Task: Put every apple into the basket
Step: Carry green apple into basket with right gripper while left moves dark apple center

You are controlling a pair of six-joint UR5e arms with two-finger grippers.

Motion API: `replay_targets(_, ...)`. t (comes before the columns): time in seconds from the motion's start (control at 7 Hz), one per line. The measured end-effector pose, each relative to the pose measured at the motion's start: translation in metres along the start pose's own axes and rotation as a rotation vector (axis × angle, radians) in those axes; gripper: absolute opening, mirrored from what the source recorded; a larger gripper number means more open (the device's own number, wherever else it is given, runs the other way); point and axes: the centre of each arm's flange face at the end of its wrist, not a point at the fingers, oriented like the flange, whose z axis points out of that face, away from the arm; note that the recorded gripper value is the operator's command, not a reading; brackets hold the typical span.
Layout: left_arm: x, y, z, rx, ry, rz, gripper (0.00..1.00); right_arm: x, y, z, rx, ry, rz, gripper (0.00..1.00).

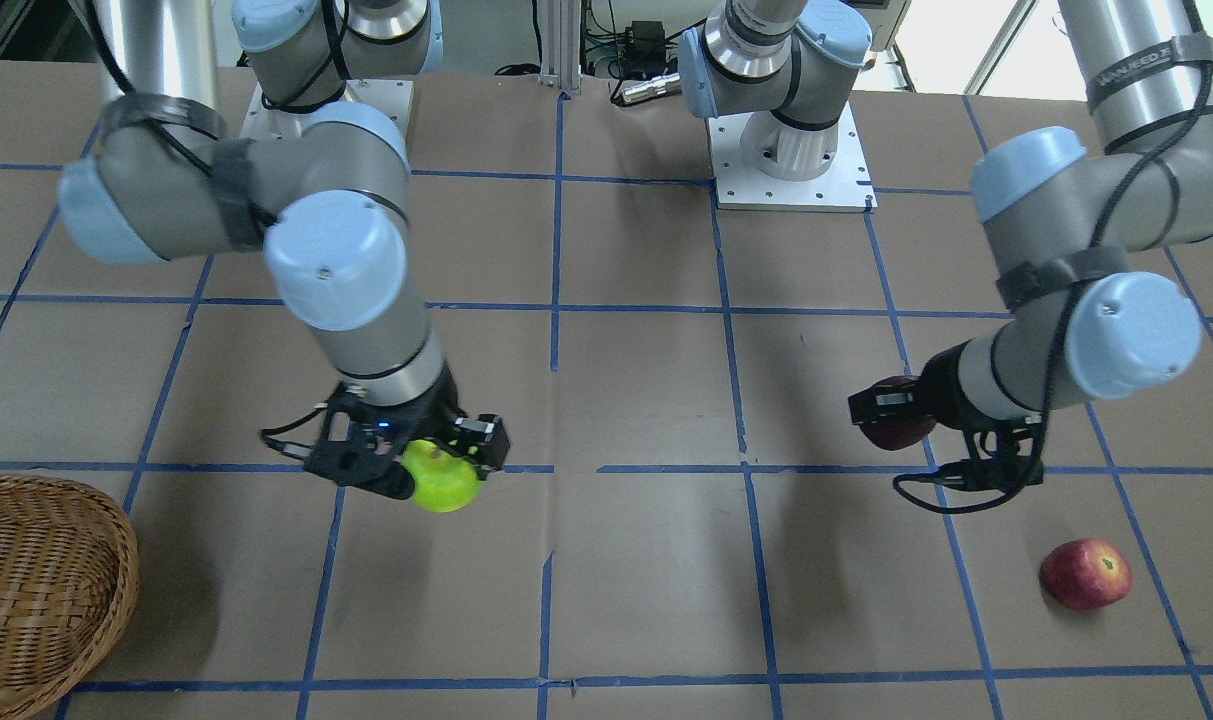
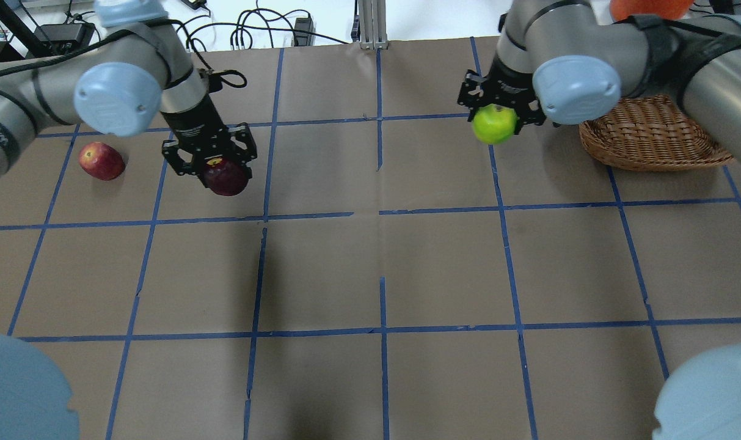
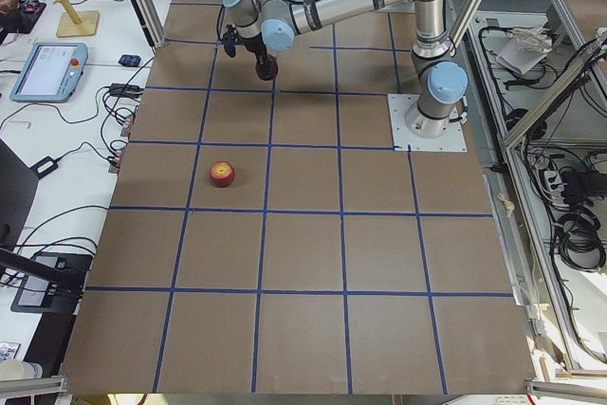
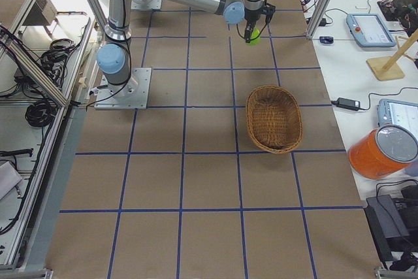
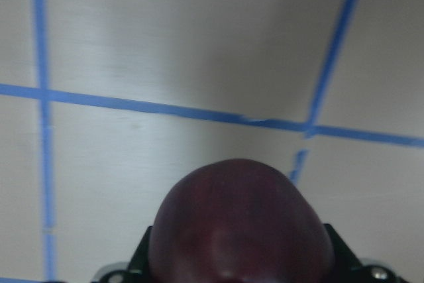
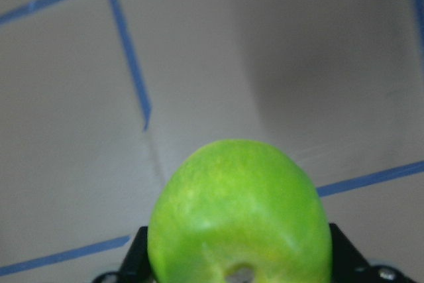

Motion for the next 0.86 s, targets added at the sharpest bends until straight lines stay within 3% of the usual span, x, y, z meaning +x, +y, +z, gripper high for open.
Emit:
replay_targets(0.14, 0.066, 0.021, 0.014, 0.078, 0.015, -0.009, 0.01, 0.065, -0.030, 0.001, 0.001, 0.036, -0.041, 0.00)
replay_targets(0.29, 0.115, 0.039, 0.034, 0.133, 0.037, 0.002, 0.11, 0.132, -0.056, 0.009, -0.007, 0.072, -0.096, 0.00)
replay_targets(0.43, 0.144, 0.055, 0.064, 0.142, 0.041, 0.003, 0.77, 0.196, -0.080, 0.027, -0.015, 0.104, -0.147, 0.00)
replay_targets(0.57, 0.159, 0.069, 0.091, 0.144, 0.041, 0.015, 1.00, 0.247, -0.104, 0.046, -0.012, 0.126, -0.185, 0.00)
replay_targets(0.86, 0.173, 0.080, 0.117, 0.147, 0.082, 0.026, 1.00, 0.302, -0.154, 0.081, -0.011, 0.144, -0.218, 0.00)
